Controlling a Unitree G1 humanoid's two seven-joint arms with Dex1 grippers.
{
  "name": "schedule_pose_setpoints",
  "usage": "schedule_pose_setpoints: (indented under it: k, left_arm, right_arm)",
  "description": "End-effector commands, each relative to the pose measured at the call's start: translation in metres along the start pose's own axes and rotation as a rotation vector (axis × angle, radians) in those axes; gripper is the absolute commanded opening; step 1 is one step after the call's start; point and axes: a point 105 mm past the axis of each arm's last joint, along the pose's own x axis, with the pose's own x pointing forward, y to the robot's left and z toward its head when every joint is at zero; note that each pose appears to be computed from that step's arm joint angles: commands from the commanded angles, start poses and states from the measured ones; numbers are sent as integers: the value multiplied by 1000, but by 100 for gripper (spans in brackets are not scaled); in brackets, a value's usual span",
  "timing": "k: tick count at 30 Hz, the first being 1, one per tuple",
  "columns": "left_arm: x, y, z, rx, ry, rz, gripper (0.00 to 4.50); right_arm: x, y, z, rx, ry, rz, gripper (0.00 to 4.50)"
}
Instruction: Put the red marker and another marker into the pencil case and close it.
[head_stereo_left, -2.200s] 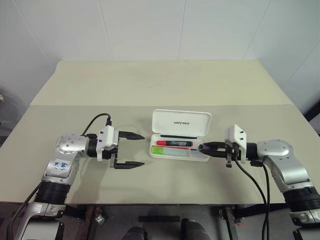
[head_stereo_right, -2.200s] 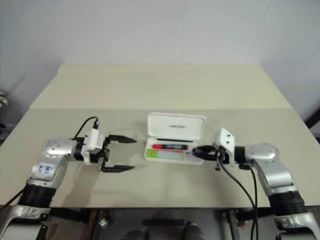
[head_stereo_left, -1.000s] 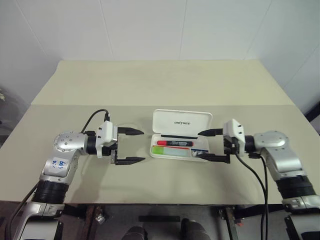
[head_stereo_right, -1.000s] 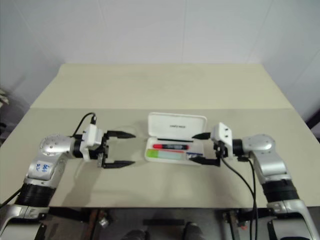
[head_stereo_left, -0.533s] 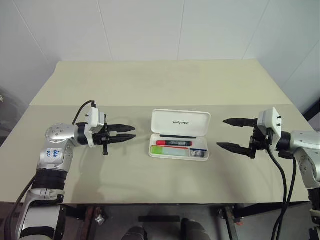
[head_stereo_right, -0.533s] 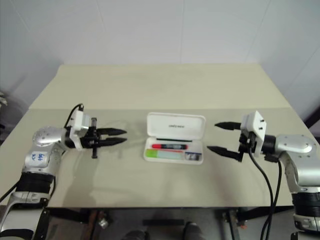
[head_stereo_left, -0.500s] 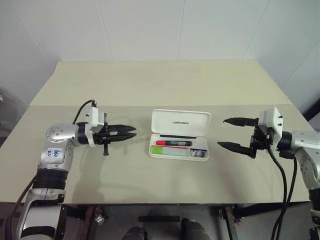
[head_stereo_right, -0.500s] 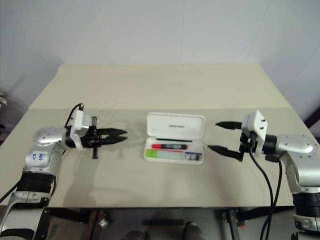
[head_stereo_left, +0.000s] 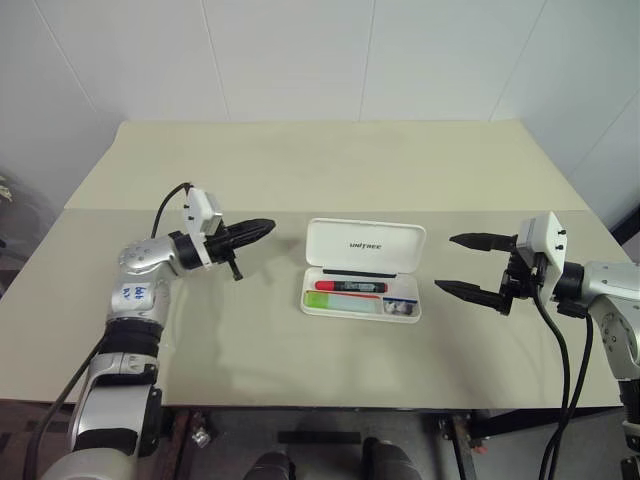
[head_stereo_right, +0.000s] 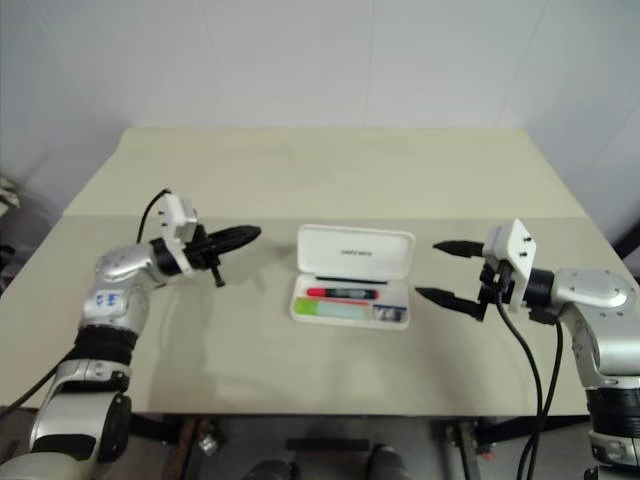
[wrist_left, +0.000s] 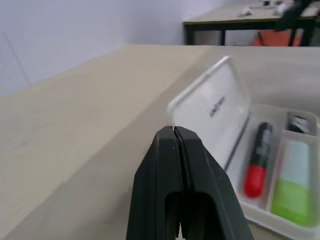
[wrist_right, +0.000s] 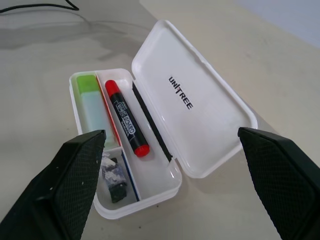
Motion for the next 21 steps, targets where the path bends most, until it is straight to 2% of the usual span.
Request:
schedule_pose_setpoints:
  k: [1,10,16,21]
  left_arm:
    - [13,8,-1,6,19,53,1]
    - [47,2,-9,-12,60,14,1]
    - [63,-8,-3,-4,20,-58,1]
    - [64,-29,6,33,-46,-211,1]
  right_arm:
    - [2,0,11,-35,-28,-10,450]
    - [5,3,9,-29,-35,-34,450]
    - [6,6,8,-23,-41,-43,450]
    - [5,6,7,-18,-41,-58,450]
